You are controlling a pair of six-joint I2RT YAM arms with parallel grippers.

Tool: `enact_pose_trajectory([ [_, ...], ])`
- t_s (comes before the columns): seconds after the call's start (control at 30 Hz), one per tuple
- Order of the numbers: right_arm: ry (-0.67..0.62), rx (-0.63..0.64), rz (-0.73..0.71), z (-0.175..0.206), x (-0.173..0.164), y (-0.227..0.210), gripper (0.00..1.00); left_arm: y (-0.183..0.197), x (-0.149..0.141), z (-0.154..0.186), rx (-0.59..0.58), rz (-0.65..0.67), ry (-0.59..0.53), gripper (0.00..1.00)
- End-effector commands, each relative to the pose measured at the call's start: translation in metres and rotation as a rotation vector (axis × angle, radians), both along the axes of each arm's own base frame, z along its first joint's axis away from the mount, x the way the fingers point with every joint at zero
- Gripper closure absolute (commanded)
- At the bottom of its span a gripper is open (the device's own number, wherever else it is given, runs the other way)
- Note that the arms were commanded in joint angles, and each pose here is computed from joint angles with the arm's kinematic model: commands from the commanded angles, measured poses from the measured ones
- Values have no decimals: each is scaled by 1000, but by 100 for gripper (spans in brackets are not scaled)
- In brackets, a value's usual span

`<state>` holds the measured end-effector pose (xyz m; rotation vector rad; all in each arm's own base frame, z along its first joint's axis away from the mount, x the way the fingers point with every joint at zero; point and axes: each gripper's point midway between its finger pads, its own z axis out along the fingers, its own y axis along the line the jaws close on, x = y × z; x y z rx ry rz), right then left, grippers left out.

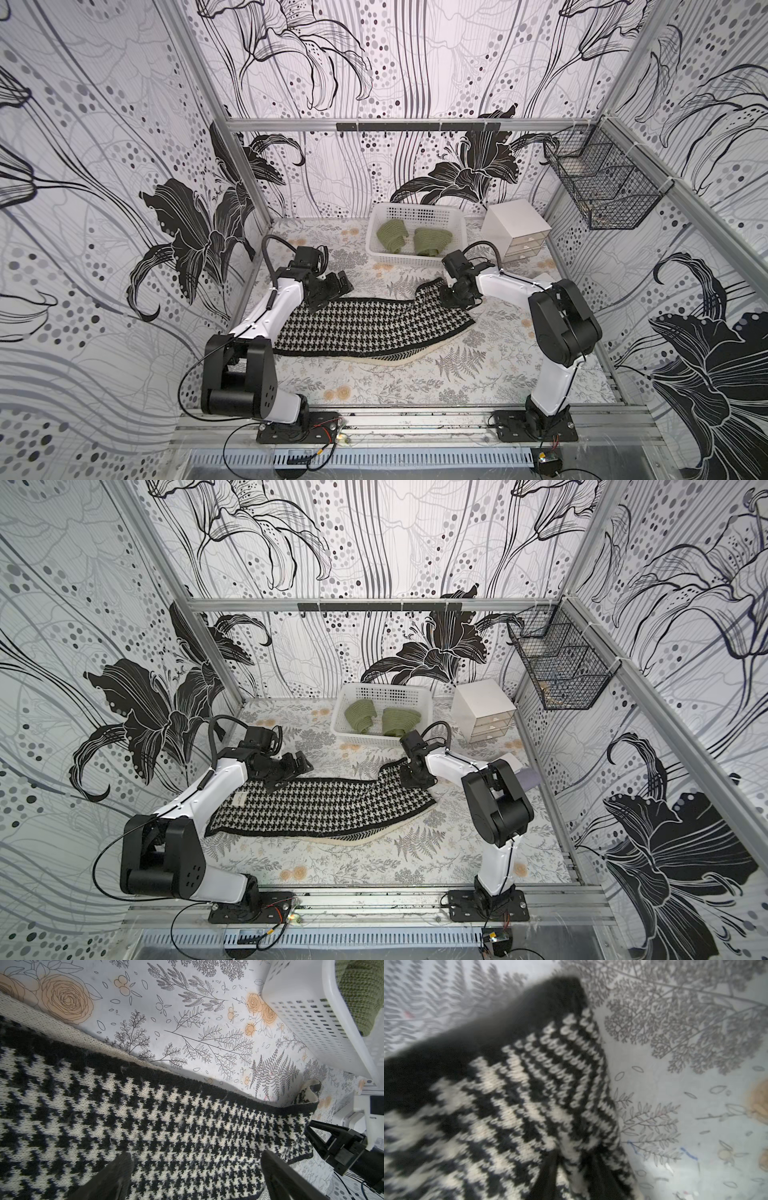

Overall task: Roll up the scarf and place it into the basket
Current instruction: Flatten out the scarf at the center of the board.

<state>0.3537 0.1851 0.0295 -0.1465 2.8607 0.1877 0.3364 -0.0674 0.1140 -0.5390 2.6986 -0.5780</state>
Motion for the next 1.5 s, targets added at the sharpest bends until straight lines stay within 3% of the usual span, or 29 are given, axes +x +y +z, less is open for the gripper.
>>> enact_pose_trajectory([
  [0.0,-38,-107,-74,12,-7,-30,100,-2,-1,-1,-6,-23,-10,1],
  [0.13,-150,-121,-152,56,-28,-60,100,-2,1,1,-2,-26,-18,1],
  [0.2,-147,-134,-210,63,-40,-85,100,-2,4,1,-2,-25,-21,1],
  [0.3,-94,-146,-323,58,-55,-124,100,-4,9,1,-14,-23,-23,1],
  [0.5,99,-359,-436,27,-71,-177,100,-14,10,-7,-51,-31,-2,1],
  [0.67,-7,-298,-485,29,-55,-173,100,-26,6,-12,-48,-62,18,1],
  [0.73,-85,-171,-421,45,-41,-148,100,-27,6,-8,-45,-62,8,1],
  [0.83,-214,22,-258,100,-29,-82,100,-18,10,5,-4,-40,-22,1],
  [1.03,-267,420,131,220,-51,114,100,83,16,44,80,319,-103,1],
  [1.13,-384,597,154,290,-64,142,100,118,14,79,84,419,-193,1],
  [1.23,-506,533,-24,313,-55,88,100,128,15,103,117,415,-245,1],
  [1.3,-500,460,-209,293,-41,31,100,125,19,106,103,395,-249,1],
  [1.37,-460,302,-391,256,-36,-34,100,118,23,103,63,369,-250,1],
  [1.47,-390,-42,-580,199,-59,-131,100,102,27,94,-8,326,-240,1],
])
